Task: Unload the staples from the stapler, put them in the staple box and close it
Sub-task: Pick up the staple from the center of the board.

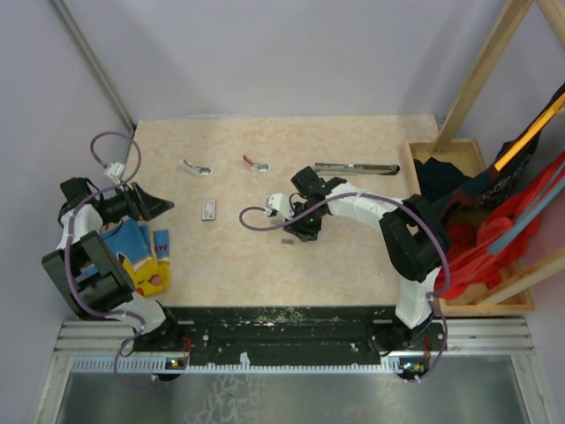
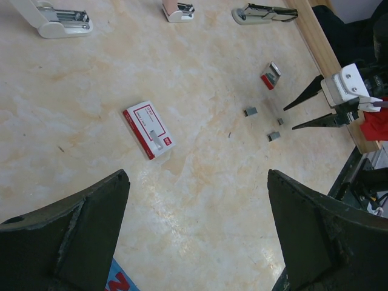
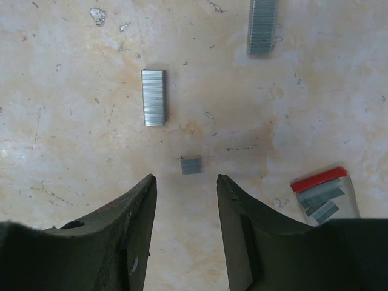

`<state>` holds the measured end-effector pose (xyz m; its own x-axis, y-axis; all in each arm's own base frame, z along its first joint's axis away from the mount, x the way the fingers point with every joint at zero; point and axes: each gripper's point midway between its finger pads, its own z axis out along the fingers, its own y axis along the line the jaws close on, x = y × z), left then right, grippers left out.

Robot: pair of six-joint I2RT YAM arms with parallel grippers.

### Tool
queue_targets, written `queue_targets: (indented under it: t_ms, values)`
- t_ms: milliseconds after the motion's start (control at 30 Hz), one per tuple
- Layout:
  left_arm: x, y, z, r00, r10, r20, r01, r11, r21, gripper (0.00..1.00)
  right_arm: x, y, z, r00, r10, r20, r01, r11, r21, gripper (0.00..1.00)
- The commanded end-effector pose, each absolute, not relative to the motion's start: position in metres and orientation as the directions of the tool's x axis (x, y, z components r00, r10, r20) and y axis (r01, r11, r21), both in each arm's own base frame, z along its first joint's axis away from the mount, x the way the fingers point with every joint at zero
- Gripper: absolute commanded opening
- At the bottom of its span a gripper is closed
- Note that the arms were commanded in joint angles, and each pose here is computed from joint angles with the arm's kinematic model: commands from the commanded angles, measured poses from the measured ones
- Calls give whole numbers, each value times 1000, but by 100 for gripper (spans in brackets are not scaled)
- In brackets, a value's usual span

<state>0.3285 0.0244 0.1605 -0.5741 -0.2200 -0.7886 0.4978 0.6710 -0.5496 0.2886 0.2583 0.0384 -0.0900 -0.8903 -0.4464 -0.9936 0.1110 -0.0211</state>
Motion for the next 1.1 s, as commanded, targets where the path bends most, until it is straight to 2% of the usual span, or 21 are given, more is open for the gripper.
queue_targets:
  t_ms: [0,567,767,967,1067]
  values:
    - [328,23,162,-567,-229,-792,516,650,-557,100,296,263,39,-60,-886,-461,-993,99,-62,45]
    - [327,23,162,-567,-228,-791,516,651,-557,100,294,266,22,-81,-892,-445,-990,123,-65,43]
    - [327,23,162,-568,-227,-791,515,652,-557,100,293,265,18,-86,-896,-435,-989,128,-69,34]
    - [327,23,162,-567,-227,-792,516,652,-556,100,293,265,18,-92,-896,-435,-988,137,-74,16]
    - [327,23,162,-567,-227,-792,516,652,-556,100,294,267,24,-95,-890,-446,-986,144,-78,16]
